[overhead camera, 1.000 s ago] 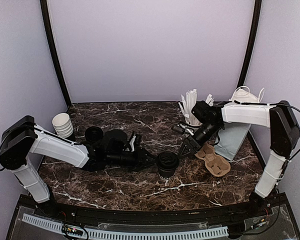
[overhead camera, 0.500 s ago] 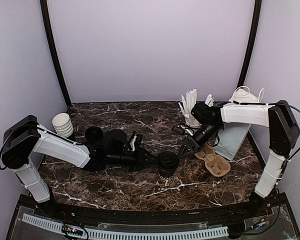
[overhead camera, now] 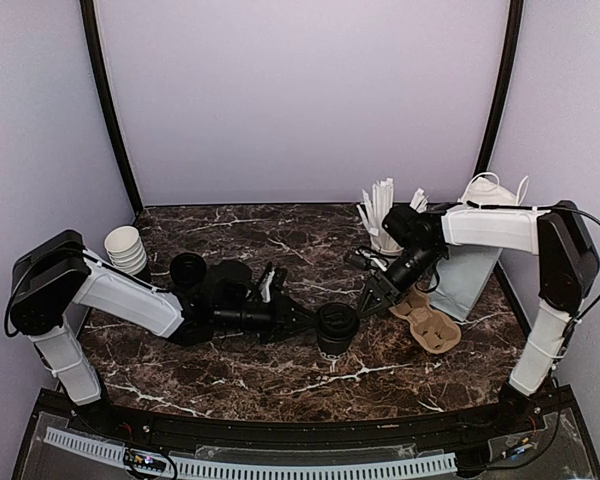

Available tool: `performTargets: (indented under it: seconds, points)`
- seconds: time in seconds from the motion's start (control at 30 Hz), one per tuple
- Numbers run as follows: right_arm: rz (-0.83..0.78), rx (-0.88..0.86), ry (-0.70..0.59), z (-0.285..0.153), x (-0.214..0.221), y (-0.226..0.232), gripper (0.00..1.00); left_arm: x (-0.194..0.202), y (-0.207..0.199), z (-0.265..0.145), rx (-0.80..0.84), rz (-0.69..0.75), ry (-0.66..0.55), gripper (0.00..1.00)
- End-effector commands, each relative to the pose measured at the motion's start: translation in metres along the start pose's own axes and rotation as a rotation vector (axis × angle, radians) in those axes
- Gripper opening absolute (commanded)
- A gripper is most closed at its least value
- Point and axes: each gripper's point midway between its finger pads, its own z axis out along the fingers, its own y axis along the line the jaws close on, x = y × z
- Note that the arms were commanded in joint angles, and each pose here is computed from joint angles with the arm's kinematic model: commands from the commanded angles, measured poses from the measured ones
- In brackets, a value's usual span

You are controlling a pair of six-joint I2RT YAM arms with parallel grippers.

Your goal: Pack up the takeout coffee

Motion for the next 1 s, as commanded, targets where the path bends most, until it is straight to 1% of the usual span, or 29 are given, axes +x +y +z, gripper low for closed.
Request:
performTargets:
  seconds: [0.0, 0.1, 0.33, 0.47, 0.6, 0.73, 0.87, 0.97]
  points:
    - [-0.061, 0.265, 0.112, 0.03, 0.023, -0.059, 0.46, 0.049, 0.115, -0.009, -0.434, -0.062, 0.141, 0.16]
    - [-0.089, 0.27, 0.084, 0.024, 0.017, -0.055, 0.46, 0.039, 0.105, -0.01, -0.446, -0.015, 0.115, 0.16]
    - [-0.143, 0.248, 0.032, 0.011, 0.006, -0.038, 0.47, 0.009, 0.067, -0.015, -0.449, 0.13, 0.048, 0.17]
    - [-0.182, 0.242, -0.005, -0.001, -0.003, -0.025, 0.48, -0.013, 0.031, -0.019, -0.413, 0.231, -0.018, 0.17]
    - [-0.23, 0.242, -0.059, -0.02, -0.016, -0.009, 0.5, -0.04, -0.019, -0.029, -0.355, 0.353, -0.106, 0.18]
    - [-0.261, 0.237, -0.093, -0.035, -0.022, 0.004, 0.53, -0.056, -0.059, -0.038, -0.3, 0.434, -0.162, 0.2]
    - [-0.292, 0.208, -0.111, -0.043, -0.022, 0.018, 0.55, -0.062, -0.082, -0.047, -0.275, 0.477, -0.184, 0.22]
    - [-0.321, 0.194, -0.118, -0.049, -0.019, 0.028, 0.56, -0.064, -0.094, -0.056, -0.257, 0.501, -0.204, 0.27]
